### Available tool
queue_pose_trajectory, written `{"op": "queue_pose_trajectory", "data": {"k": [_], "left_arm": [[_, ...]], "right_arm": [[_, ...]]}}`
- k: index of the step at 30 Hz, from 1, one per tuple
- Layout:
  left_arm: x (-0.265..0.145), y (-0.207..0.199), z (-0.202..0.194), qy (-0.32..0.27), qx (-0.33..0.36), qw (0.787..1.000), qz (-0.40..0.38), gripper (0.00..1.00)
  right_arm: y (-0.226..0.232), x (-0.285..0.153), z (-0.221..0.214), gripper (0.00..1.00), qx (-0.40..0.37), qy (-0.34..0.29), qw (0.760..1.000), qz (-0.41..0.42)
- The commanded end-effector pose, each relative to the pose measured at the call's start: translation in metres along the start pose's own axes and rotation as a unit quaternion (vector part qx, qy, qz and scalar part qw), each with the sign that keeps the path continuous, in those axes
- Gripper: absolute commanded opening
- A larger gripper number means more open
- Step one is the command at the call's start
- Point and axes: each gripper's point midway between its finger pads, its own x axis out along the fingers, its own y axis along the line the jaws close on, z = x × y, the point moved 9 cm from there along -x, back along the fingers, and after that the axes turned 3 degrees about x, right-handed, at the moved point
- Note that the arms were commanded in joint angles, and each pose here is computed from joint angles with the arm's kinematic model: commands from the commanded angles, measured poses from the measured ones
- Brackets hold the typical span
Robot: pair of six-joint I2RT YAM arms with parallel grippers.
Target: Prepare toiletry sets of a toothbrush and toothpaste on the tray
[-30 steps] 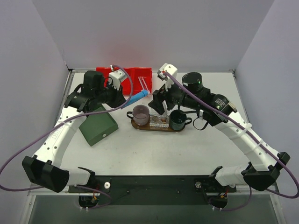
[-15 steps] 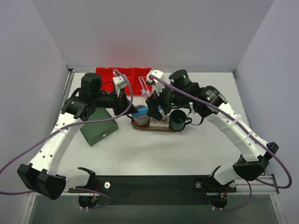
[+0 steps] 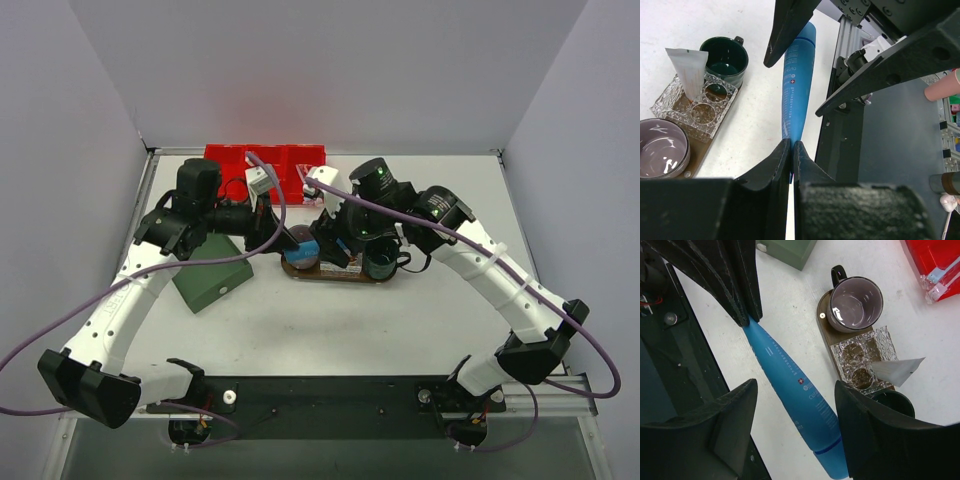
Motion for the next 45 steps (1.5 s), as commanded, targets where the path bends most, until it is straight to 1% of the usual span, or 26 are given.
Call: {"op": "queue_pose_trajectory", "data": {"k": [1, 7, 12, 13, 14, 17, 20, 22, 23, 25, 27, 28, 31, 34, 37, 38, 39, 40, 41, 43, 44, 45], "left_arm": [[-0.003, -0.012, 0.015, -0.036, 0.048, 0.997, -0.038, 0.0], [-0.001, -0.012, 0.016, -0.041, 0.049, 0.996, -0.06, 0.0], [0.001, -0.011, 0.016, -0.041, 0.034, 0.996, -0.069, 0.0], [0.001, -0.011, 0.016, -0.041, 0.03, 0.996, -0.07, 0.0], [0.002, -0.01, 0.016, -0.044, 0.03, 0.996, -0.071, 0.0], [0.004, -0.008, 0.015, -0.046, 0.024, 0.996, -0.073, 0.0], [0.005, -0.007, 0.016, -0.047, 0.019, 0.996, -0.073, 0.0], [0.006, -0.005, 0.015, -0.048, 0.013, 0.996, -0.072, 0.0], [0.006, -0.004, 0.016, -0.053, 0.017, 0.996, -0.07, 0.0], [0.007, -0.001, 0.015, -0.059, 0.013, 0.996, -0.068, 0.02], [0.001, 0.006, 0.015, -0.071, 0.004, 0.996, -0.048, 0.15], [-0.002, 0.009, 0.02, -0.089, -0.001, 0.995, -0.038, 0.38], [-0.021, 0.023, 0.025, -0.141, -0.015, 0.99, -0.004, 0.67], [-0.037, 0.027, 0.028, -0.186, -0.008, 0.982, 0.029, 0.76], [-0.042, 0.024, 0.032, -0.205, 0.013, 0.977, 0.063, 0.78], [-0.042, 0.023, 0.03, -0.208, 0.016, 0.976, 0.066, 0.79], [-0.044, 0.019, 0.03, -0.216, 0.023, 0.974, 0.068, 0.79], [-0.045, 0.018, 0.033, -0.234, 0.029, 0.969, 0.075, 0.79], [-0.043, 0.019, 0.027, -0.239, 0.024, 0.968, 0.075, 0.79], [-0.046, 0.011, 0.029, -0.272, 0.036, 0.958, 0.085, 0.79], [-0.044, 0.009, 0.027, -0.282, 0.035, 0.955, 0.087, 0.79], [-0.043, 0.006, 0.019, -0.291, 0.032, 0.952, 0.088, 0.8]], "right_arm": [[0.005, 0.009, -0.011, 0.56, -0.001, 0.032, 0.999, 0.021], [0.009, 0.011, -0.016, 0.47, 0.002, 0.037, 0.998, 0.048], [0.013, 0.016, -0.021, 0.35, 0.007, 0.045, 0.996, 0.072], [0.013, 0.016, -0.021, 0.32, 0.009, 0.044, 0.996, 0.076], [0.014, 0.018, -0.021, 0.23, 0.01, 0.047, 0.996, 0.079], [0.015, 0.02, -0.023, 0.13, 0.015, 0.05, 0.995, 0.084], [0.016, 0.022, -0.024, 0.07, 0.018, 0.051, 0.995, 0.088], [0.016, 0.023, -0.024, 0.04, 0.022, 0.051, 0.995, 0.088], [0.015, 0.023, -0.024, 0.01, 0.023, 0.046, 0.995, 0.086], [0.016, 0.026, -0.026, 0.0, 0.033, 0.046, 0.995, 0.084], [0.015, 0.025, -0.025, 0.0, 0.035, 0.029, 0.996, 0.074], [0.015, 0.025, -0.025, 0.0, 0.042, 0.022, 0.996, 0.07], [0.014, 0.024, -0.027, 0.0, 0.053, 0.003, 0.997, 0.05], [0.012, 0.02, -0.03, 0.0, 0.062, -0.021, 0.998, 0.023], [0.011, 0.017, -0.034, 0.0, 0.081, -0.053, 0.995, 0.004], [0.011, 0.012, -0.029, 0.0, 0.092, -0.081, 0.992, -0.005], [0.011, 0.015, -0.035, 0.0, 0.1, -0.083, 0.991, -0.011], [0.011, 0.014, -0.035, 0.0, 0.107, -0.094, 0.99, -0.017], [0.009, 0.009, -0.03, 0.0, 0.109, -0.124, 0.986, -0.03], [0.009, 0.01, -0.033, 0.0, 0.126, -0.139, 0.981, -0.04], [0.008, 0.004, -0.028, 0.0, 0.129, -0.169, 0.976, -0.046], [0.007, 0.004, -0.028, 0.0, 0.141, -0.18, 0.972, -0.055]]}}
